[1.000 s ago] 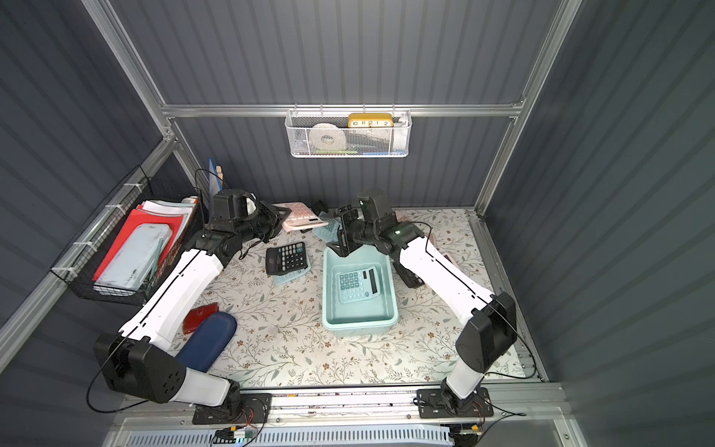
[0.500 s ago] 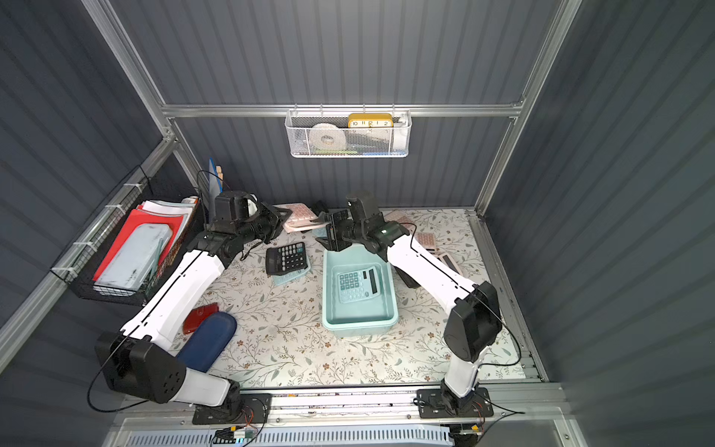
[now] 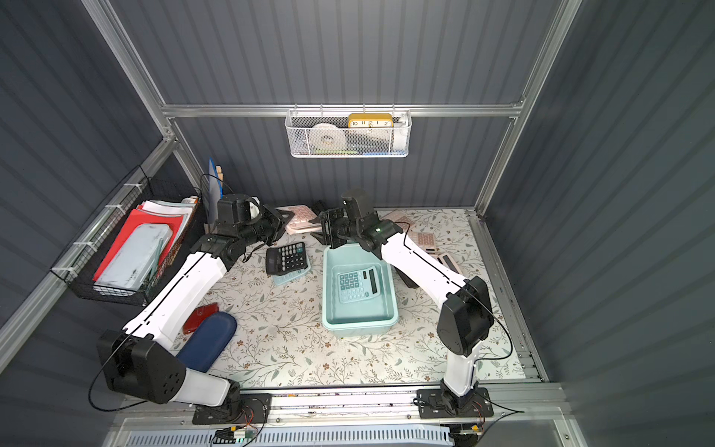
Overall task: Put the calculator in the storage box
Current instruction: Place the calculator in the storage box.
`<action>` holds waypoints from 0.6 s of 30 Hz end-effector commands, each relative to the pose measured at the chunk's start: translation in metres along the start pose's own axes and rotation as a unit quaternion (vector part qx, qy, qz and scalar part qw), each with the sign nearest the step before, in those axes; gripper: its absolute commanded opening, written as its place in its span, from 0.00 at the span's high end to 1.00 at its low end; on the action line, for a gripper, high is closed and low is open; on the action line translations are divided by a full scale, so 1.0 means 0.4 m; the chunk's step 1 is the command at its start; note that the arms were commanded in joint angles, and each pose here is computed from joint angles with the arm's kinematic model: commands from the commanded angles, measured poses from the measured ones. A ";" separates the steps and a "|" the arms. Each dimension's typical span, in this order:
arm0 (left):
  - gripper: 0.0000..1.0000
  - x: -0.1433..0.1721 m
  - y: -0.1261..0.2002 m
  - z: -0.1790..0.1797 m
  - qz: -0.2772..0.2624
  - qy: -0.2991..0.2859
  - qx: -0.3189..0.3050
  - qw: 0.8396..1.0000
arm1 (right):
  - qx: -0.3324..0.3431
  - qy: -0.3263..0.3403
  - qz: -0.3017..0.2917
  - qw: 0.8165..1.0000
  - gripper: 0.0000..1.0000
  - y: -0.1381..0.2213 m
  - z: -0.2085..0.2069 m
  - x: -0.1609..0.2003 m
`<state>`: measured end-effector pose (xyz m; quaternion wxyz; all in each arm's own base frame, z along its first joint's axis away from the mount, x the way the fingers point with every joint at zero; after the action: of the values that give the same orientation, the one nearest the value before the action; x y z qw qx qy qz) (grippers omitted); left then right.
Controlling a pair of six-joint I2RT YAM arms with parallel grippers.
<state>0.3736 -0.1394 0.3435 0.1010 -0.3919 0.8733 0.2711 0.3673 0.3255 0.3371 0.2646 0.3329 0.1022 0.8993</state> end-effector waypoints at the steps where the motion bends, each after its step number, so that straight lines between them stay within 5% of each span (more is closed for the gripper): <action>1: 1.00 0.000 0.009 -0.024 -0.004 -0.005 0.028 1.000 | 0.002 0.011 0.007 1.000 0.60 -0.007 0.003 0.009; 5: 1.00 0.000 0.005 -0.023 -0.003 -0.004 0.028 1.000 | 0.008 0.012 0.004 1.000 0.69 -0.012 -0.006 0.002; 12: 0.75 0.000 0.009 -0.027 -0.007 -0.006 0.032 0.999 | 0.004 0.026 0.001 1.000 0.89 -0.004 0.000 0.000; 18: 0.15 -0.001 0.022 -0.024 -0.010 -0.007 0.011 1.000 | 0.011 0.035 -0.012 0.999 1.00 0.027 -0.005 -0.015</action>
<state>0.3748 -0.1406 0.3441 0.1028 -0.3954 0.8743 0.2620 0.3676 0.3212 0.3288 0.2676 0.3231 0.1230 0.8994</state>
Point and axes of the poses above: each gripper's point midway between its finger pads, its own y axis back along the fingers, its own z axis along the line the jaws close on, x = y × z, the point moved 7 cm from there along y, back along the fingers, and after that the axes turned 7 degrees about -y, right-handed, at the moved point
